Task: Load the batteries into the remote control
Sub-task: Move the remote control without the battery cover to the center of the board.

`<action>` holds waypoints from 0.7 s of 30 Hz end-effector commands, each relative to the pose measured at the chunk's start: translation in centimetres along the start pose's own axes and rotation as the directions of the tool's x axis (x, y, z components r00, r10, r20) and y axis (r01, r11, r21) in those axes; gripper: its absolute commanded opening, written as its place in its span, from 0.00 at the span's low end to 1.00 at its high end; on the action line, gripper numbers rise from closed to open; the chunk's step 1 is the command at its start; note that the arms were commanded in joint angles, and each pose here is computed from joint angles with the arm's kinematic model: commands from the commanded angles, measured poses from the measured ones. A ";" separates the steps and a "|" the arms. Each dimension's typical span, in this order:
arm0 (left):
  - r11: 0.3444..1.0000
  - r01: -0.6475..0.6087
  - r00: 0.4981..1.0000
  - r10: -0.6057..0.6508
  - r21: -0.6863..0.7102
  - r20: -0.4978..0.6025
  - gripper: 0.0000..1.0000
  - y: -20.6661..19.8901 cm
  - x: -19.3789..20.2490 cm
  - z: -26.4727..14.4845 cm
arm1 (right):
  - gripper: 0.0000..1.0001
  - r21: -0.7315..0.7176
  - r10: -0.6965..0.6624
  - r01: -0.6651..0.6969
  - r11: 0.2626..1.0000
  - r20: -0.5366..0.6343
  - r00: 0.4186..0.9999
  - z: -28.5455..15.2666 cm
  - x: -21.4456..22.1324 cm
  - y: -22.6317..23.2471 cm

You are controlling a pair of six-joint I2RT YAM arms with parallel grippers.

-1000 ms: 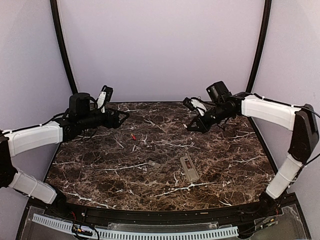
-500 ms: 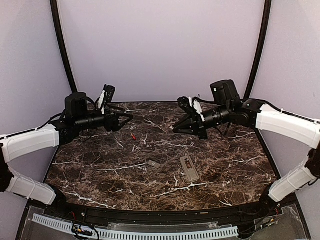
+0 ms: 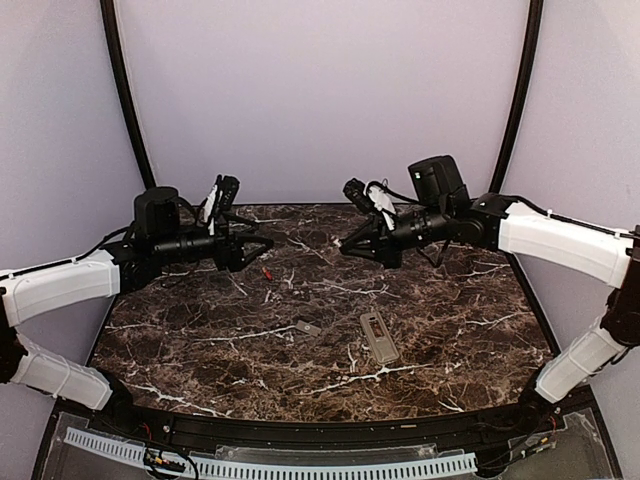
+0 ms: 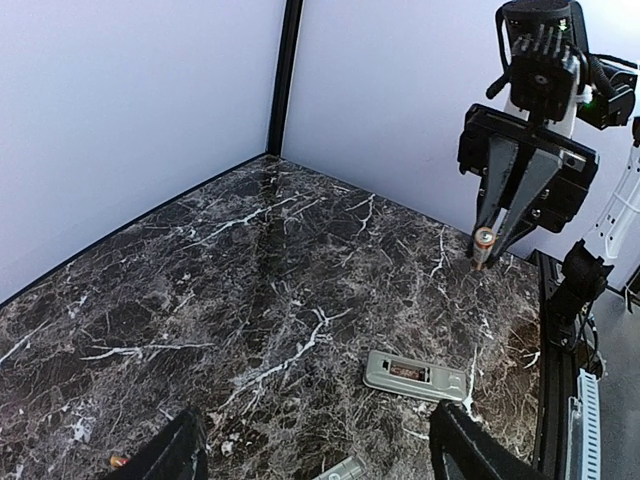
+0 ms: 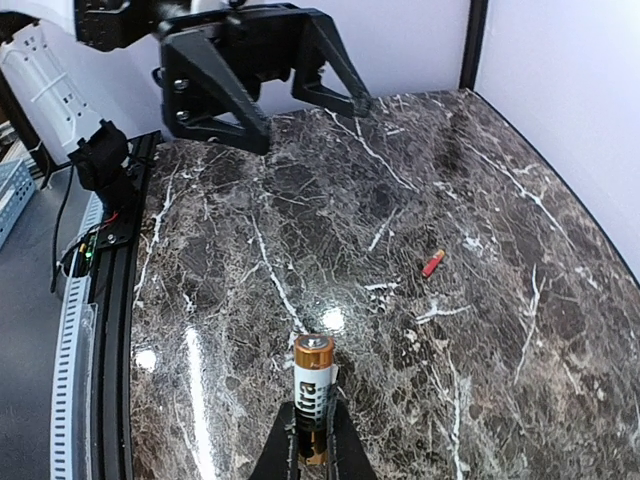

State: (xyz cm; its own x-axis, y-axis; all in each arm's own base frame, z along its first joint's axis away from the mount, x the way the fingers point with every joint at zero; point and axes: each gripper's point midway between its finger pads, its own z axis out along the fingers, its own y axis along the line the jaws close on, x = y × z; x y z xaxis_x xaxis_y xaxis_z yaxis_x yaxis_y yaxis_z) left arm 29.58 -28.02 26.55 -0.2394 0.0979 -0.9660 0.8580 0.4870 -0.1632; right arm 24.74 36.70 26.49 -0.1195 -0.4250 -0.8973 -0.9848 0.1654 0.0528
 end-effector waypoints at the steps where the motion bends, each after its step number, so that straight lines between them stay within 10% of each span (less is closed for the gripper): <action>1: 0.999 -0.023 0.999 0.024 0.022 -0.037 0.75 -0.9 1.3 0.2 | 0.00 0.161 0.203 -0.199 0.967 -0.007 0.979 0.1 1.3 -2.5; 12: 0.995 -0.103 0.981 0.103 0.010 -0.164 0.74 -1.1 4.7 1.9 | 0.00 0.528 0.630 -0.472 0.706 -0.163 0.759 -1.3 14.5 -7.5; 21: 0.992 -0.112 0.958 0.123 0.058 -0.259 0.74 -2.1 7.7 3.0 | 0.00 0.569 0.730 -0.508 0.647 -0.269 0.629 0.3 23.0 -6.7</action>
State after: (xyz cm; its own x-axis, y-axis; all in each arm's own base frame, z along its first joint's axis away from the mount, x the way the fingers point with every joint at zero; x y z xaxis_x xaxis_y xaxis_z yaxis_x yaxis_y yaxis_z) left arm 27.32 -31.03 18.81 -0.2561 0.3529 -0.8999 0.8997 0.4274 -0.0885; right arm 29.28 26.32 7.71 -0.8012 -0.3839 -0.4589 -0.5294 0.8124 0.2446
